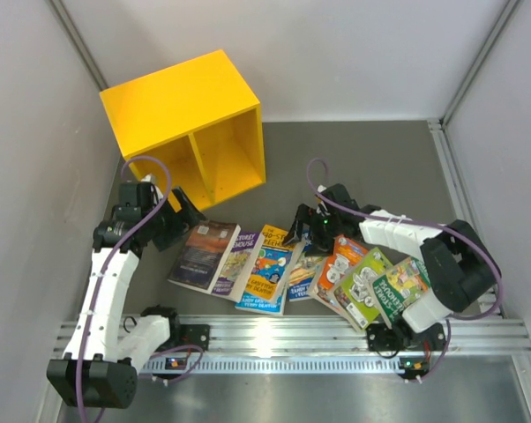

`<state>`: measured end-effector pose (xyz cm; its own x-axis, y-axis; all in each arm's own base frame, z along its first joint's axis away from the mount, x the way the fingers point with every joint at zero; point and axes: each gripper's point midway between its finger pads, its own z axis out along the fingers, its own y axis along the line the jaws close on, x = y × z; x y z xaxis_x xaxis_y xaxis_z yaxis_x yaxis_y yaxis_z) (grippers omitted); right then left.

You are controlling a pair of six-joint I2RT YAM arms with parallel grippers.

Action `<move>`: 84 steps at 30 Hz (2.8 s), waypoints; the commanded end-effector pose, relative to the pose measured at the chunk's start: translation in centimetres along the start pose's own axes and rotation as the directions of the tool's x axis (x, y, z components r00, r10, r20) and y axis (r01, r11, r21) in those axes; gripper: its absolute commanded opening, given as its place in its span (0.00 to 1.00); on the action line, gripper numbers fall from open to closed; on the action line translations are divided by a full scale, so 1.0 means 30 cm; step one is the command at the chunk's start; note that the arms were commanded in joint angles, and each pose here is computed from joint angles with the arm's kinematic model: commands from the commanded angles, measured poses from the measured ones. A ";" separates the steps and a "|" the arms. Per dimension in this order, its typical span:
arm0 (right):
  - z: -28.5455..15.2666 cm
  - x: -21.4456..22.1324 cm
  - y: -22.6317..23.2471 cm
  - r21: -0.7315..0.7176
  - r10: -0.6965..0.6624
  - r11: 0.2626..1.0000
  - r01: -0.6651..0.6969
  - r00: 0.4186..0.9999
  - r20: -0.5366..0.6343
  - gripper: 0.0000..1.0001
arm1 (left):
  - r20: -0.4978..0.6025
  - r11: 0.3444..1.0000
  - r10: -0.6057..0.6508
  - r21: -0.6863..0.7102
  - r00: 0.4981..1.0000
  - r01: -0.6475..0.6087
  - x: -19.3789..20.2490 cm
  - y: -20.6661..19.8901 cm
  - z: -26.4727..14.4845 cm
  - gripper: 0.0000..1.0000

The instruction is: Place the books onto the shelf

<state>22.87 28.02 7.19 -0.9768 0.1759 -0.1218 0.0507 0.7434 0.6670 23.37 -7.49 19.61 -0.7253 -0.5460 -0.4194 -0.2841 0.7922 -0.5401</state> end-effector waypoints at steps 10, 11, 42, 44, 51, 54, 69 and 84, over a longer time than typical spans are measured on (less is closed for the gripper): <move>0.050 -0.069 0.015 0.012 -0.048 0.999 0.047 0.996 0.080 0.46 | 0.010 0.999 0.038 0.008 0.999 -0.038 -0.005 -0.011 -0.037 0.98; 0.046 -0.074 0.016 0.016 -0.047 0.999 0.045 0.995 0.088 0.43 | 0.009 0.999 0.037 0.007 0.999 -0.037 -0.003 -0.010 -0.036 0.98; -0.823 -0.054 0.816 -0.513 -0.291 0.753 0.412 0.908 0.303 0.00 | 0.014 0.783 0.343 0.549 0.939 -0.294 0.077 -0.644 -0.025 0.98; -0.889 -0.039 0.847 -0.576 -0.270 0.704 0.415 0.907 0.324 0.00 | 0.007 0.756 0.330 0.597 0.944 -0.268 0.090 -0.671 -0.030 0.98; -0.913 -0.058 0.789 -0.685 -0.157 0.651 0.325 0.942 0.298 0.00 | 0.044 0.542 0.366 0.802 0.930 -0.251 0.115 -0.801 -0.190 0.99; -0.950 -0.074 0.786 -0.741 -0.118 0.598 0.306 0.948 0.296 0.00 | 0.023 0.468 0.384 0.857 0.923 -0.216 0.134 -0.832 -0.248 0.99; -1.043 -0.222 0.785 -0.857 -0.010 0.442 0.267 0.956 0.292 0.00 | 0.004 0.380 0.419 0.907 0.908 -0.180 0.131 -0.923 -0.357 0.00; -1.010 -0.242 0.590 -0.775 0.092 0.600 0.197 0.946 0.312 1.00 | 0.356 0.628 0.131 0.692 0.925 -0.356 -0.577 -1.067 -0.215 0.00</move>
<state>26.05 21.15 41.70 -0.8738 0.4309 -0.2253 -0.2710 -0.0468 0.9615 38.53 -23.24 44.46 -0.6132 -0.4087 -0.6760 0.4735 0.4948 -0.7286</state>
